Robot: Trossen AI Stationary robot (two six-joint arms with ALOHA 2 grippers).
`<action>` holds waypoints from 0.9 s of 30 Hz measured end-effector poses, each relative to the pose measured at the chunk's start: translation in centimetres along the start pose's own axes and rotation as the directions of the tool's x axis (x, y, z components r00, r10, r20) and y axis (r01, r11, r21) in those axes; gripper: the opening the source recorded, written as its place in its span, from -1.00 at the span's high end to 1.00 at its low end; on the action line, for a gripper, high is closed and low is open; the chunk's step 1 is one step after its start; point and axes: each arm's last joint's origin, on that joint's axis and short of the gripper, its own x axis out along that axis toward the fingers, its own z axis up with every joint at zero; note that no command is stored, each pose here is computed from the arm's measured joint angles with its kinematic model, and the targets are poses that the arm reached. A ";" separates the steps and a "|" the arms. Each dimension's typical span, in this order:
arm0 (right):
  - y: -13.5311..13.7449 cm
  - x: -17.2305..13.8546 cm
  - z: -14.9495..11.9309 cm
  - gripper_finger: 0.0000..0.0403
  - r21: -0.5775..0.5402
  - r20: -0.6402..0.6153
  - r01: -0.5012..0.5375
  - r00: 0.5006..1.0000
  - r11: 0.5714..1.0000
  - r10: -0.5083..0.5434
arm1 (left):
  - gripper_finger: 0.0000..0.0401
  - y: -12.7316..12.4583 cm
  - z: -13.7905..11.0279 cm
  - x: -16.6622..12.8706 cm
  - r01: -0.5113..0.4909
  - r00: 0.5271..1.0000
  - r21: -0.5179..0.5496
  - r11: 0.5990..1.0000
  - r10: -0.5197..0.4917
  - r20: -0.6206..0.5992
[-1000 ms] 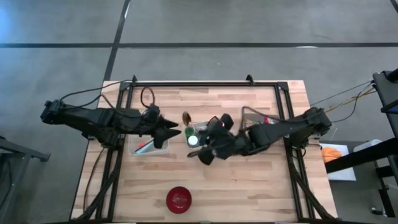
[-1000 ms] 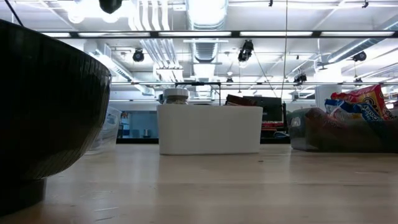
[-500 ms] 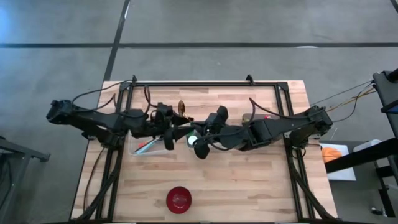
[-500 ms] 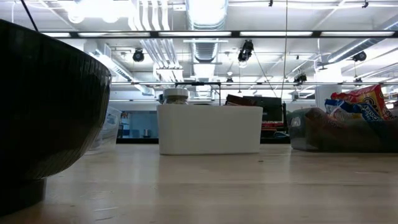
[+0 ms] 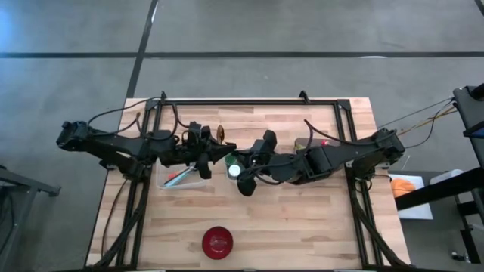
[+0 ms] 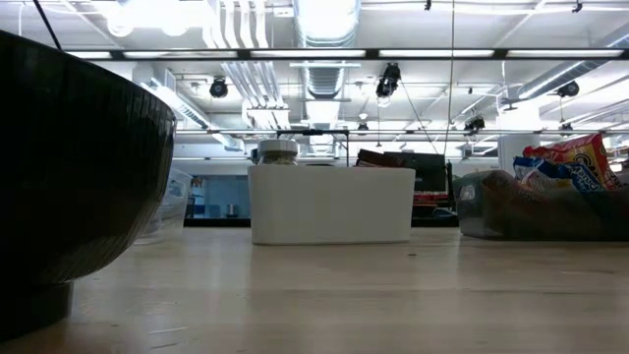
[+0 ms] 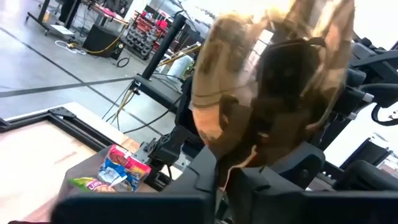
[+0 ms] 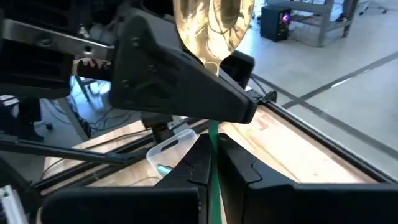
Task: Pick & Place Food Item
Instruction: Put the green spoon into the transparent bin
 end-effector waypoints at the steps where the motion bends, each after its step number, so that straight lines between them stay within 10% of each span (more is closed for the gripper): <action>1: 0.0 0.0 0.0 0.96 0.001 -0.003 -0.008 1.000 1.000 0.008 | 0.92 0.0 0.0 0.0 -0.001 1.000 0.000 1.000 0.001 -0.001; 15: 0.1 -0.1 0.4 0.92 -0.017 0.010 -0.054 0.998 0.998 0.054 | 0.99 -0.1 0.6 -1.0 0.010 0.999 -0.097 0.995 -0.014 -0.039; 27: 0.2 -0.2 0.3 0.10 -0.075 -0.024 -0.105 0.994 0.992 0.103 | 0.99 -0.9 3.2 -2.9 -0.126 0.970 -0.045 0.991 0.114 -0.216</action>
